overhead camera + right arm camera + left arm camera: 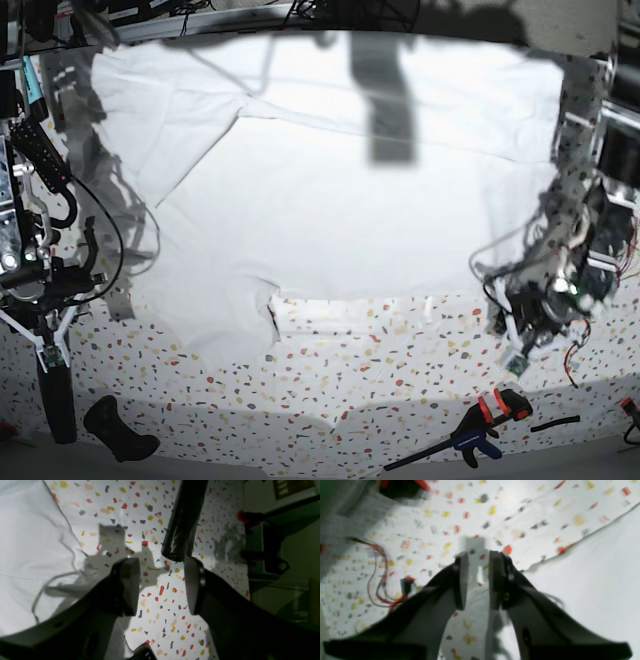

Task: Fold the T-shirt properly
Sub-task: 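Lower both grippers to the shirt's side edges and grasp the fabric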

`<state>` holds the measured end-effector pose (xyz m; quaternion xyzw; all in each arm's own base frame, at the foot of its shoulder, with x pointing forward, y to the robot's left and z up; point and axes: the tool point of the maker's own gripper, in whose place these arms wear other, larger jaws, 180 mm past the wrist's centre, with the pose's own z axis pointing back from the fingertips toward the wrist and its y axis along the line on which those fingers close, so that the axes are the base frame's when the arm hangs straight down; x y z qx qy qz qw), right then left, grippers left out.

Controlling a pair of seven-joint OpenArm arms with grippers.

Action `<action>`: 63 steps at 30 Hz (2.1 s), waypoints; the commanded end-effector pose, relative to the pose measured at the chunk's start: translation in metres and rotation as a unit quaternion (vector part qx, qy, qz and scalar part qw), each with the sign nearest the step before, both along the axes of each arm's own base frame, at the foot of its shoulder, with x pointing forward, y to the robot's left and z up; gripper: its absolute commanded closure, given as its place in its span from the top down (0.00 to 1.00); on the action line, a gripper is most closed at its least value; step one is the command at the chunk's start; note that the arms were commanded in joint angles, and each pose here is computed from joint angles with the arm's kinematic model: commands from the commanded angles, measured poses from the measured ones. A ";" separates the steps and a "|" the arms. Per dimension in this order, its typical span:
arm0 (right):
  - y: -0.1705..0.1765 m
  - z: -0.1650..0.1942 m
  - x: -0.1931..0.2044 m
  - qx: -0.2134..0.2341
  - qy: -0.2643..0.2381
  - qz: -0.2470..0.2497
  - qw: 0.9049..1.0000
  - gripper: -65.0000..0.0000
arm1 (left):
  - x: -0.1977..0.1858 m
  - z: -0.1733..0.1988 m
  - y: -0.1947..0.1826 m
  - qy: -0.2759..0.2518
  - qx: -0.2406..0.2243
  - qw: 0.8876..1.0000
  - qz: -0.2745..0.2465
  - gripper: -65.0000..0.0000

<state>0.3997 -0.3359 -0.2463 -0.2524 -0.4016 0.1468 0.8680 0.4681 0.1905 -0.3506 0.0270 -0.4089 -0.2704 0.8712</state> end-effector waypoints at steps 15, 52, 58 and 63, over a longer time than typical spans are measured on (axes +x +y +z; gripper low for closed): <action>-0.009 0.022 0.005 -0.014 -0.024 -0.007 1.000 0.44 | -0.014 -0.047 0.046 0.134 -0.196 0.964 0.119 0.31; -0.026 0.042 0.008 -0.099 -0.053 -0.019 0.994 0.44 | -0.032 -0.053 0.004 0.138 -0.262 0.954 0.037 0.00; -0.010 -0.005 0.022 0.014 -0.008 -0.040 0.999 0.44 | -0.031 -0.052 0.001 0.136 -0.263 0.954 0.034 0.00; 0.011 -0.019 0.057 0.136 0.020 -0.020 0.990 0.44 | -0.031 -0.052 0.001 0.136 -0.263 0.954 0.034 0.00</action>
